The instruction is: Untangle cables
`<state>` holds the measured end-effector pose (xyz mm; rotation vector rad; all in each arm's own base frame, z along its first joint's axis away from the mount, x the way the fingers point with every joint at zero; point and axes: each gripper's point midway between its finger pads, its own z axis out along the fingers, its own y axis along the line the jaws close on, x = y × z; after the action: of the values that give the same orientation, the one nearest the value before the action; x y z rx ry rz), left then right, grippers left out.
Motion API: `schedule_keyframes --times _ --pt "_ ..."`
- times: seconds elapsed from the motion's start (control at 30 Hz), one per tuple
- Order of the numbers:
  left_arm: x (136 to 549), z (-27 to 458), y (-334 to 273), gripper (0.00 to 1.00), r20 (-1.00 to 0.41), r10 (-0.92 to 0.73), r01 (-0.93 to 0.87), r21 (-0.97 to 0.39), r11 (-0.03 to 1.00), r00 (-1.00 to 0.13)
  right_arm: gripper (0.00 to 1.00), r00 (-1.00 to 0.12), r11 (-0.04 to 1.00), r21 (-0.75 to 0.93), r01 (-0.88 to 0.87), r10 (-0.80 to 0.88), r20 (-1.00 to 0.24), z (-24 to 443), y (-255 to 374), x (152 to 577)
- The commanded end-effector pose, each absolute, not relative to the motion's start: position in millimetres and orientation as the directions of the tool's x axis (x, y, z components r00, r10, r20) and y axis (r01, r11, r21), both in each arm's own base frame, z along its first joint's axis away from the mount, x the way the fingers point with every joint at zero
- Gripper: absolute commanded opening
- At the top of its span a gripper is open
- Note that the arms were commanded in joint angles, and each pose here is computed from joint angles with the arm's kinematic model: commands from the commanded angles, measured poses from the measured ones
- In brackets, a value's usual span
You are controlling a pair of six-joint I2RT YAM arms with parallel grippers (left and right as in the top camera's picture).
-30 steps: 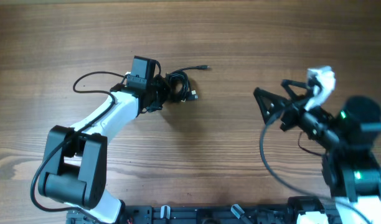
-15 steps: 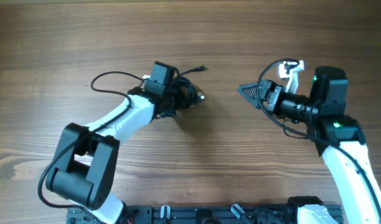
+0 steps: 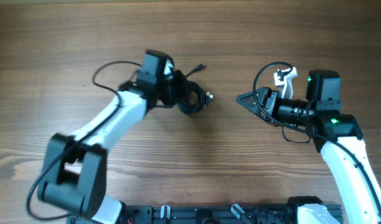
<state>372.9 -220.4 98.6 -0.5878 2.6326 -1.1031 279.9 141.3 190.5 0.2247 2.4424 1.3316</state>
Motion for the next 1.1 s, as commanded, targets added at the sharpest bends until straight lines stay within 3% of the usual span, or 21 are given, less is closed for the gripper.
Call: schedule_keyframes --times 0.0,0.17,0.4,0.53,0.73,1.07 --pt "388.8 130.1 -186.9 0.13 -0.111 -0.5 -0.272 -0.728 0.629 -0.859 0.69 -0.907 0.616 0.787 -0.023 0.319 -0.276 185.1 133.3 289.8" --pt "377.5 102.3 -140.7 0.15 -0.106 -0.52 -0.361 -0.603 0.711 -0.847 0.64 -0.896 0.692 0.721 0.022 0.333 -0.293 171.8 135.4 292.7" --pt "361.3 76.1 -89.0 0.24 -0.161 -0.585 -0.5 -0.374 0.781 -0.795 0.59 -0.881 0.787 0.617 0.016 0.303 -0.364 158.3 156.8 295.6" --pt "362.5 73.2 -88.3 0.27 -0.161 -0.587 -0.503 -0.369 0.781 -0.793 0.56 -0.879 0.816 0.578 0.024 0.293 -0.377 145.0 172.1 300.7" --pt "360.7 54.6 -95.7 0.4 -0.099 -0.578 -0.51 -0.368 0.778 -0.81 0.6 -0.902 0.812 0.582 0.028 0.272 -0.336 111.8 205.7 313.0" --pt "352.7 44.9 -107.3 0.45 0.014 -0.568 -0.523 -0.409 0.748 -0.823 0.63 -0.914 0.788 0.616 0.024 0.267 -0.306 52.9 249.3 338.4"
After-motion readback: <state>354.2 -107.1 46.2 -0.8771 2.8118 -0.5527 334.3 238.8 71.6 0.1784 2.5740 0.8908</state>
